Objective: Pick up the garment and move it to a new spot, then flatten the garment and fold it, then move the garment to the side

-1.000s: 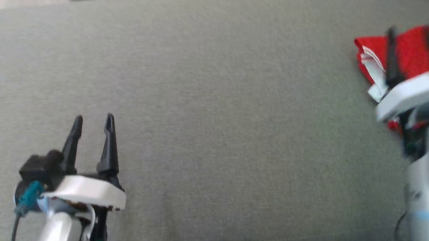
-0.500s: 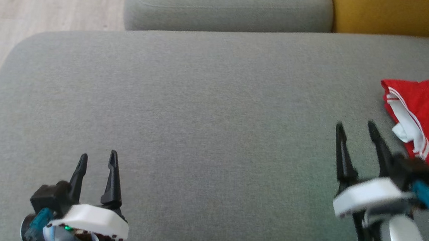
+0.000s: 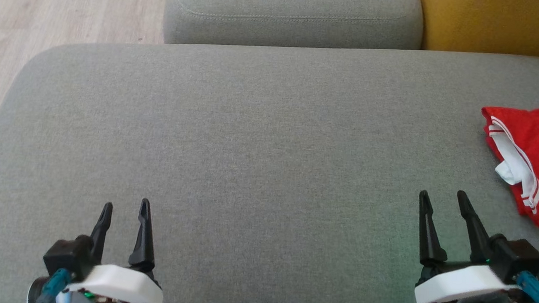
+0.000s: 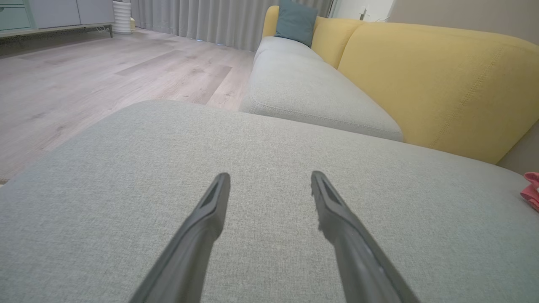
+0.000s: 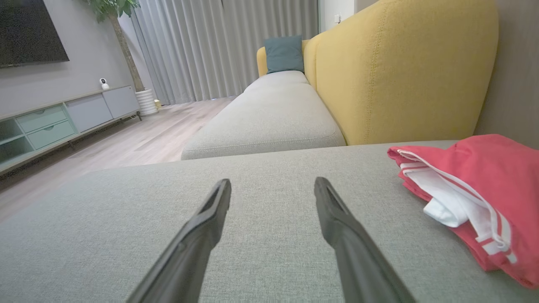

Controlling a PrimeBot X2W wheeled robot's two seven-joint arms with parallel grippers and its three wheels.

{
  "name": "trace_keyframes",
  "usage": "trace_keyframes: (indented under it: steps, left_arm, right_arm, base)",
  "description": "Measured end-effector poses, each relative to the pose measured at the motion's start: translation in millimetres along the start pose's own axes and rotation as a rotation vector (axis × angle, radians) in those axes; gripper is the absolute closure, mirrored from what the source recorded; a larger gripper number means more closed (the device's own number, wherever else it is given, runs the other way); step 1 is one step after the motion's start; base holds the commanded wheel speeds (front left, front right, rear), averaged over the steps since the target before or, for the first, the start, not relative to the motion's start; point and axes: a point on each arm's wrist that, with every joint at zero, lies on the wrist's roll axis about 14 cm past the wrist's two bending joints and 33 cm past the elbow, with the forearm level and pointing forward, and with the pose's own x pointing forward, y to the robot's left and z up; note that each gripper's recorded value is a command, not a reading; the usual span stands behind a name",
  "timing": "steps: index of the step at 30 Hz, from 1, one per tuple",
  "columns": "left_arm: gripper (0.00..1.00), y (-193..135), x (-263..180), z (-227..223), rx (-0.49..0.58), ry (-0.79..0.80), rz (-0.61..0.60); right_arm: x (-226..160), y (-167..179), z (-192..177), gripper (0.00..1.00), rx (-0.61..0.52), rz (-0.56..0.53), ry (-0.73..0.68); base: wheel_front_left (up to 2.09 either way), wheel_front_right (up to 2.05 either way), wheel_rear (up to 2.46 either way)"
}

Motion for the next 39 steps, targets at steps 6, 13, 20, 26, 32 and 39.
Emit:
trace_keyframes:
  steps: [6,13,20,26,32,39]
  left_arm:
    - [0.0,-0.9,-0.2,-2.1,0.009,0.006,-0.004]
    - [0.0,-2.5,-1.1,-3.6,0.008,0.011,-0.011]
    - [1.0,11.8,-23.9,-50.5,0.023,0.166,0.028]
    - [1.0,15.6,-26.4,-55.4,-0.044,0.192,0.049]
    - [1.0,17.9,-26.6,-56.9,-0.098,0.204,0.063]
    - [1.0,19.2,-24.8,-57.5,-0.177,0.216,0.075]
  right_arm:
    - [-0.8,-0.2,-4.4,0.0,0.002,-0.001,0.007]
    - [0.8,1.6,-6.8,0.0,0.002,0.005,0.015]
    - [-24.2,-2.8,-59.9,1.0,0.025,-0.021,0.181]
    - [-27.2,-4.8,-64.2,1.0,0.095,-0.041,0.195]
    - [-26.6,-6.4,-63.3,1.0,0.152,-0.056,0.19]
    - [-24.3,-10.0,-60.8,1.0,0.233,-0.078,0.182]
  base:
    - [0.0,0.0,0.0]
    - [0.0,0.0,0.0]
    - [0.0,0.0,0.0]
    - [0.0,0.0,0.0]
    - [0.0,0.0,0.0]
    - [0.0,0.0,0.0]
